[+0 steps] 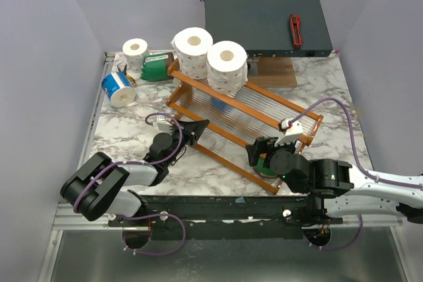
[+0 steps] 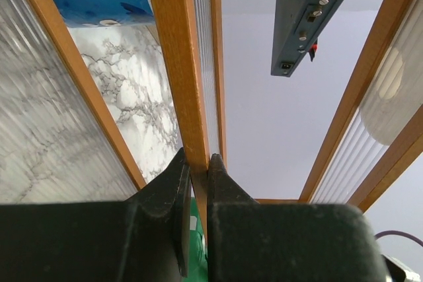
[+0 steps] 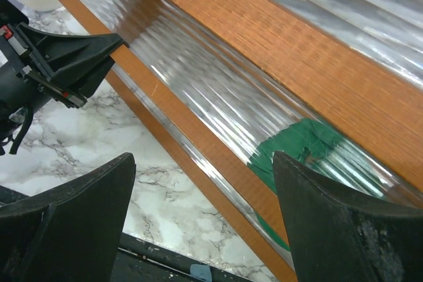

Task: Place and organize the paper towels onto the shelf
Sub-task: Adjust the shelf at the center of the board.

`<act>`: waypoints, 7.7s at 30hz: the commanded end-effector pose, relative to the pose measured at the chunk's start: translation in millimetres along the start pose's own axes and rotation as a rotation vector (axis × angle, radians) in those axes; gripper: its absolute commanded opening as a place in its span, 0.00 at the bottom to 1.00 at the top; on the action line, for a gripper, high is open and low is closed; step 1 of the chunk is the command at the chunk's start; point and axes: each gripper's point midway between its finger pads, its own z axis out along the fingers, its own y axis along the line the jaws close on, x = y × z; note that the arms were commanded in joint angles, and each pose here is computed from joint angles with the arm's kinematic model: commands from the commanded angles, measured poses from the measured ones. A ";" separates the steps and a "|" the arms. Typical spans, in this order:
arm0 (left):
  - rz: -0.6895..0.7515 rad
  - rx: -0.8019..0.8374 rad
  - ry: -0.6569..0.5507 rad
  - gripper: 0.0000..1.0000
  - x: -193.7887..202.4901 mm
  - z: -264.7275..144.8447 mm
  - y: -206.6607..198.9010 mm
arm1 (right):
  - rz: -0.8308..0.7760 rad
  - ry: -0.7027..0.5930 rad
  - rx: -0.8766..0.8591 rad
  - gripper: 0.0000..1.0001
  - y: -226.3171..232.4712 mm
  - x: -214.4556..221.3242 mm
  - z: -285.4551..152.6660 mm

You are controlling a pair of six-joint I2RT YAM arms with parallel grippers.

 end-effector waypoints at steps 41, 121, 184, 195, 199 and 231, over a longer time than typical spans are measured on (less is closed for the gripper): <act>0.339 -0.043 0.015 0.76 -32.7 -41.2 -5.9 | 0.464 -0.041 0.008 1.00 -22.3 -17.7 -20.7; 0.934 -0.292 0.108 0.47 -113.5 -7.6 -15.0 | 0.037 -0.016 -0.418 0.98 66.1 -50.2 -39.5; 0.755 -0.195 -0.031 0.00 -41.1 -60.4 36.4 | 0.170 -0.094 0.118 1.00 -40.9 2.9 -1.6; 0.758 -0.226 -0.053 0.00 -46.0 -69.3 44.8 | 0.157 0.099 -0.173 1.00 30.2 14.5 -11.1; 0.763 -0.235 -0.063 0.00 -48.5 -70.2 45.8 | 0.111 0.165 -0.286 0.96 60.5 14.4 -18.0; 0.753 -0.218 -0.044 0.00 -43.4 -70.6 49.8 | 0.030 0.161 0.346 0.47 -60.4 109.8 32.0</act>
